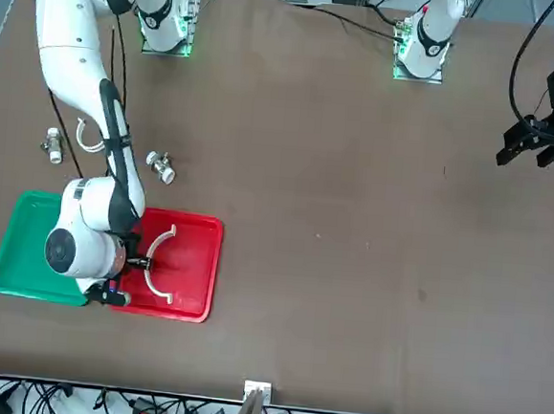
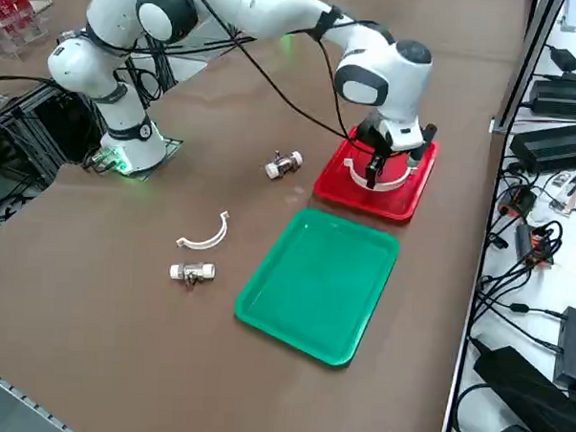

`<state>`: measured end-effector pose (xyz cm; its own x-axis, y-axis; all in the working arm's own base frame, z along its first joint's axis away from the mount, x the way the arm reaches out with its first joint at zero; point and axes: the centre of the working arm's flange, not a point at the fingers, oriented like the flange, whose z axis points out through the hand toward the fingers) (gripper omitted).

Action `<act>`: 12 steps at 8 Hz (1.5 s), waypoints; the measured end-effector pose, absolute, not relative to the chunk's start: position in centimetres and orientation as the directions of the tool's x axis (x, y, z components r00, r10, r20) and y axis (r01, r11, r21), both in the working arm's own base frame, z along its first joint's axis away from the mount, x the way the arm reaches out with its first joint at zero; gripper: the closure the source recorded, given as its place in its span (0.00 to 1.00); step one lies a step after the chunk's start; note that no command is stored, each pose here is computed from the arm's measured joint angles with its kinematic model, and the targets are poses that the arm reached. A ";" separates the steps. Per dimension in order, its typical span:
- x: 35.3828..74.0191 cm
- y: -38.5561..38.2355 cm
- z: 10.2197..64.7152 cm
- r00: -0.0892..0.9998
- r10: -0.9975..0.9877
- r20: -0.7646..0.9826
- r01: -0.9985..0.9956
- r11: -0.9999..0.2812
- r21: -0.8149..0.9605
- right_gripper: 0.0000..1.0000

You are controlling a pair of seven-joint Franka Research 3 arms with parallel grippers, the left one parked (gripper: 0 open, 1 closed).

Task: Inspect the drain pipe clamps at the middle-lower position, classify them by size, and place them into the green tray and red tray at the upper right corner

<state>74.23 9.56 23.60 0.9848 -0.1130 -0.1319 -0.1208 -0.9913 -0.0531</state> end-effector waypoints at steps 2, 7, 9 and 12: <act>73.9 5.1 30.0 0.984 -0.052 -0.172 -0.063 -0.996 -0.057 0.07; 64.0 -6.4 32.1 0.903 0.305 -0.303 0.315 -0.949 -0.018 0.01; 57.8 -9.5 29.4 0.839 0.463 -0.287 0.459 -0.884 -0.084 0.01; 50.3 -14.1 25.0 0.718 0.659 -0.224 0.644 -0.751 -0.143 0.03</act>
